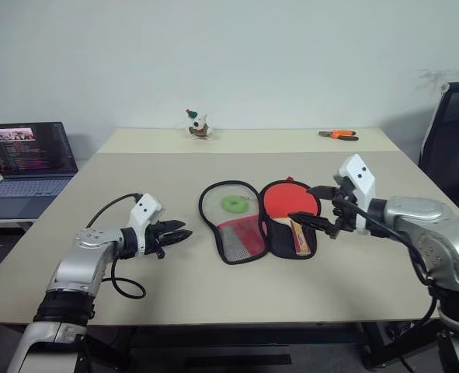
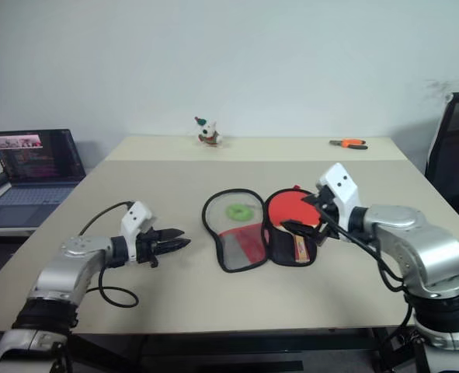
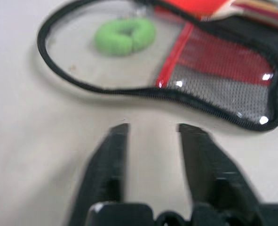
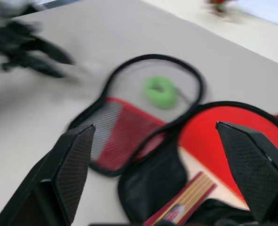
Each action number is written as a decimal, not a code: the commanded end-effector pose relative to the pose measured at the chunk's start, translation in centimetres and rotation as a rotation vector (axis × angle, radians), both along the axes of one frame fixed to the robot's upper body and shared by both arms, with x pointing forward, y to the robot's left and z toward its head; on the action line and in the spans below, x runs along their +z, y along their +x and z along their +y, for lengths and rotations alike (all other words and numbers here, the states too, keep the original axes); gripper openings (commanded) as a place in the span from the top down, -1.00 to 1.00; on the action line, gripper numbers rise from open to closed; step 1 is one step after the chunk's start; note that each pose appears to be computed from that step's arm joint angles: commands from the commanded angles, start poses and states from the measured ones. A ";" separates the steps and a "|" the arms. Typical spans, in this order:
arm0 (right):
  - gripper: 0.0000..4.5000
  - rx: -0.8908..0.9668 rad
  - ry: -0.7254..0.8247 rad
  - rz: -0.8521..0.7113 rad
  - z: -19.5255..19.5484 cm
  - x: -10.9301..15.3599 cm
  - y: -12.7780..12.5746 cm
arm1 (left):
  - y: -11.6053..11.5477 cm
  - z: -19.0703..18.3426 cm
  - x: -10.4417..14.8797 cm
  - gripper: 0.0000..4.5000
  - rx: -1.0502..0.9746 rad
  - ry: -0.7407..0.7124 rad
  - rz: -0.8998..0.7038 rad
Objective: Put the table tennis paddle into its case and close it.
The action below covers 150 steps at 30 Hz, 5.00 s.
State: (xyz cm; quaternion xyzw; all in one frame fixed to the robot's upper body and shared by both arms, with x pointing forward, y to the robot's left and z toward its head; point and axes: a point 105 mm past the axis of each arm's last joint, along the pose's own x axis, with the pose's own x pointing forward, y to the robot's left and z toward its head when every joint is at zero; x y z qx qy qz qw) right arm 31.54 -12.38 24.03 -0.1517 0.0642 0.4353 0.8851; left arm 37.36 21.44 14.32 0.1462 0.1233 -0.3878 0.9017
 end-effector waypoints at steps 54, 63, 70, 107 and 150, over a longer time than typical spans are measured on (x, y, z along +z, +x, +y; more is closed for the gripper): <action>-1.00 -0.289 0.030 0.151 -5.8 -3.4 4.6 | 2.6 -12.0 7.4 0.99 -0.430 -0.246 -0.179; -1.00 -0.406 0.083 0.324 -6.2 -8.2 8.6 | -1.7 -5.9 7.3 0.99 -0.285 -0.226 -0.143; -1.00 -0.474 0.073 0.370 -6.5 -10.5 10.6 | -2.6 -5.4 7.3 0.99 -0.227 -0.219 -0.150; 0.99 -0.059 0.147 0.663 5.0 -12.7 7.4 | -7.2 -5.1 5.1 1.00 -0.367 -0.162 0.015; 0.99 -0.144 0.146 0.777 1.7 -14.3 -0.8 | -10.0 -5.5 2.2 1.00 -0.443 -0.108 0.127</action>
